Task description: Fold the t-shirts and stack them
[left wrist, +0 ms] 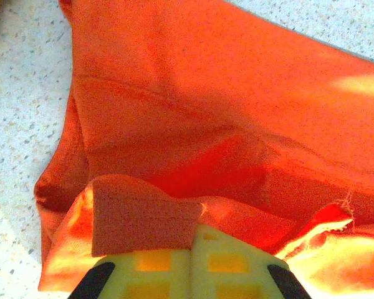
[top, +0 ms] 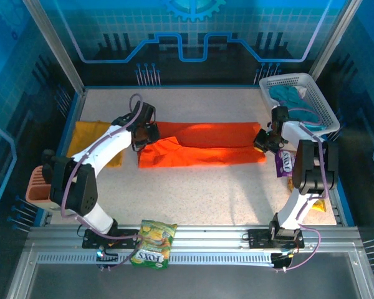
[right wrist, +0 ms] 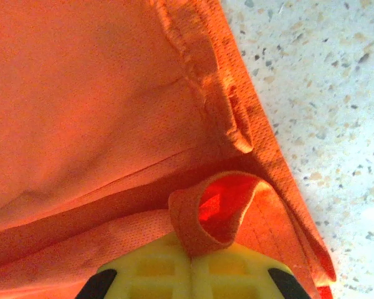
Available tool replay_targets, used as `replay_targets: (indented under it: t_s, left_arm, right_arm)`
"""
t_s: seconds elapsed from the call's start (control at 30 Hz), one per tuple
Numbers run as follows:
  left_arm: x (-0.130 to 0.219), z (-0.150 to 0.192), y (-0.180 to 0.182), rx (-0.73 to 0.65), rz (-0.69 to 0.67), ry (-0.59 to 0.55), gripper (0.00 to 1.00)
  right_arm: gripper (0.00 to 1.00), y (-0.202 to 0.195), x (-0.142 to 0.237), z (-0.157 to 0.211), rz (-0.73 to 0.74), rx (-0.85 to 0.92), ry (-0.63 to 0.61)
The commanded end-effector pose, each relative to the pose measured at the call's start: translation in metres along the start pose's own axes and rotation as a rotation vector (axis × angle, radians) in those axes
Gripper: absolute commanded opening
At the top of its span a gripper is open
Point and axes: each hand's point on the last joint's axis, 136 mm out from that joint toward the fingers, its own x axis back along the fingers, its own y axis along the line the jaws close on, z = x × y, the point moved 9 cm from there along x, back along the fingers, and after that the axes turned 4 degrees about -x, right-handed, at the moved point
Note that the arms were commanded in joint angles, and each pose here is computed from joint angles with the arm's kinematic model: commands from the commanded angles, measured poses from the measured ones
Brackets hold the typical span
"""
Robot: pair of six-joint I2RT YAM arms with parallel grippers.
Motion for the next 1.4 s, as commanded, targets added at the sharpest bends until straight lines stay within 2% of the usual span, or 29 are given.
replay_targets:
  t_s: [0.0, 0.3, 0.53, 0.57, 0.67, 0.77, 0.9, 0.97, 1.03, 1.2, 1.27, 1.33, 1.37]
  left_arm:
    - [0.002, -0.015, -0.002, -0.026, -0.026, -0.027, 0.0]
    - [-0.01, -0.028, -0.005, -0.057, -0.078, -0.017, 0.0]
    - [-0.024, -0.036, -0.003, -0.07, -0.129, 0.007, 0.04]
    - [-0.026, -0.036, -0.002, -0.069, -0.133, 0.012, 0.06]
    - [-0.033, -0.038, -0.001, -0.065, -0.139, 0.016, 0.08]
    - [-0.037, -0.041, 0.0, -0.059, -0.138, 0.024, 0.08]
    - [-0.039, -0.044, -0.002, -0.062, -0.133, 0.017, 0.08]
    - [-0.041, -0.046, -0.003, -0.066, -0.137, 0.019, 0.08]
    - [-0.042, -0.047, -0.003, -0.068, -0.138, 0.018, 0.08]
    - [-0.05, -0.056, -0.003, -0.071, -0.147, 0.02, 0.09]
    - [-0.056, -0.059, -0.001, -0.069, -0.155, 0.035, 0.1]
    - [-0.064, -0.063, 0.005, -0.065, -0.173, 0.038, 0.15]
    - [-0.07, -0.064, 0.011, -0.053, -0.178, 0.042, 0.21]
  right_arm:
    - [0.05, 0.005, -0.003, -0.01, 0.01, -0.006, -0.028]
    - [0.07, 0.006, -0.009, -0.016, 0.008, -0.014, -0.028]
    - [0.1, 0.007, -0.007, -0.02, 0.012, -0.022, -0.041]
    - [0.14, 0.007, -0.007, -0.02, 0.012, -0.021, -0.038]
    - [0.34, 0.008, -0.007, -0.019, -0.001, -0.016, -0.04]
    - [0.43, 0.01, -0.004, -0.017, -0.039, -0.007, -0.046]
    - [0.7, 0.014, 0.005, -0.012, -0.09, 0.012, -0.053]
    - [0.76, 0.015, 0.01, -0.009, -0.104, 0.023, -0.073]
    - [0.88, 0.015, 0.015, -0.007, -0.109, 0.033, -0.085]
    - [1.0, 0.019, 0.023, -0.001, -0.129, 0.063, -0.102]
    - [1.0, 0.019, 0.024, 0.001, -0.13, 0.071, -0.102]
    - [1.0, 0.021, 0.025, 0.003, -0.144, 0.085, -0.099]
    - [1.0, 0.023, 0.026, 0.005, -0.158, 0.101, -0.094]
